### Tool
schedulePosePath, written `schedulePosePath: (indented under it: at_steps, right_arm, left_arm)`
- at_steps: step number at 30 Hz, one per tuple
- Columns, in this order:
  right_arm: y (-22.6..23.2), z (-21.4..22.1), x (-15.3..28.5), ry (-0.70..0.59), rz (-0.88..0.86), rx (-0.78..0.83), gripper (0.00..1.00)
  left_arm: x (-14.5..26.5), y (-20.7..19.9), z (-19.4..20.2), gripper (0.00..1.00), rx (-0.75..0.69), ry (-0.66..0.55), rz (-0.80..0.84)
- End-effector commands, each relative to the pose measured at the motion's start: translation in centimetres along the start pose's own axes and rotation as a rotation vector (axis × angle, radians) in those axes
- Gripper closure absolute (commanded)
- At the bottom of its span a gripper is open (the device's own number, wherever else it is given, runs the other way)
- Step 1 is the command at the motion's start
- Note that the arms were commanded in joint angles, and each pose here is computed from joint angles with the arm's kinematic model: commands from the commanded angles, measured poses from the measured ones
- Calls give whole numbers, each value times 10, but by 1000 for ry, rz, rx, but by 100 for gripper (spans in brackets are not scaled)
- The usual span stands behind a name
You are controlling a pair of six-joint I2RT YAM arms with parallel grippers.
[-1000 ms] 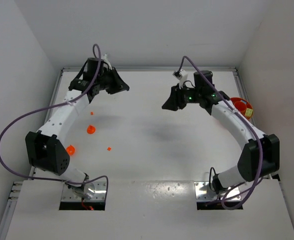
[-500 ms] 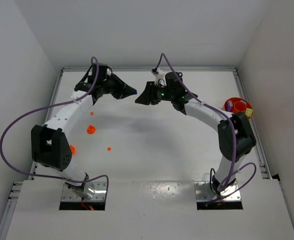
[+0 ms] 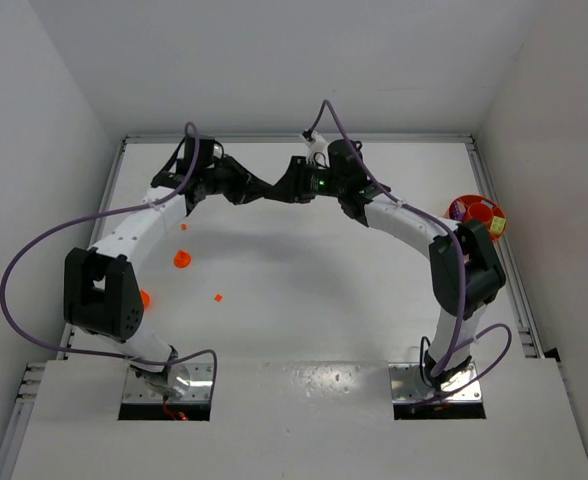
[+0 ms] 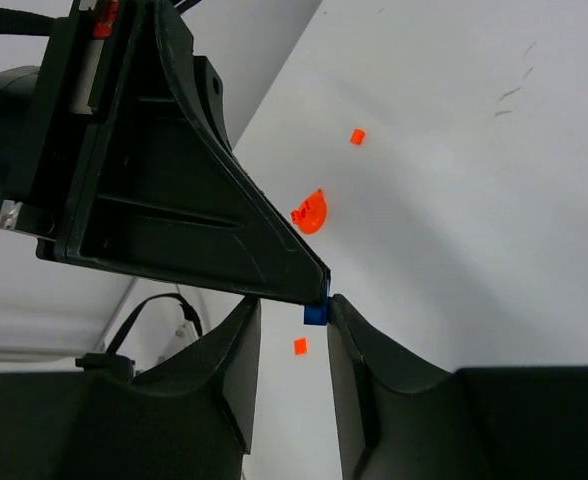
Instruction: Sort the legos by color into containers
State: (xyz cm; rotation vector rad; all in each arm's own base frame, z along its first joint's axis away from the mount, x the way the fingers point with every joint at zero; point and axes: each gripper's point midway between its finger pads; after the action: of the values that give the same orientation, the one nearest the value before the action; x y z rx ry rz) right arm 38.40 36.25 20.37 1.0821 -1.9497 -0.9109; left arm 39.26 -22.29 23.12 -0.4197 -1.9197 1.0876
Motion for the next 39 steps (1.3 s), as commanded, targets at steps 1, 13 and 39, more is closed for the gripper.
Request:
schedulePosePath:
  at_steps: [1,13,39]
  right_arm:
    - [42,-26,1,-66,-105,98,69]
    - [31,-25,6,-77,-85,144,99]
    - [-135,6,289,364,700,231,100]
  left_arm:
    - [13,-14,5,100,-20,6,51]
    - [15,-20,18,100,-64,62,126]
    - [58,53,-100,0,-969,-171,-387]
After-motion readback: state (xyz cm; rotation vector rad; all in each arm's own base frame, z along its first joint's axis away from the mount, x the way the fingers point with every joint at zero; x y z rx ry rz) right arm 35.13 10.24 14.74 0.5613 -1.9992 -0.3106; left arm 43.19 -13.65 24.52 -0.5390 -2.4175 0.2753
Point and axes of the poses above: each gripper's point midway between its finger pads, its own x axis back along the fingers, its own y axis along the line the jaws close on, z = x × y, and after that the axes turned 14 degrees about -x, right-handed
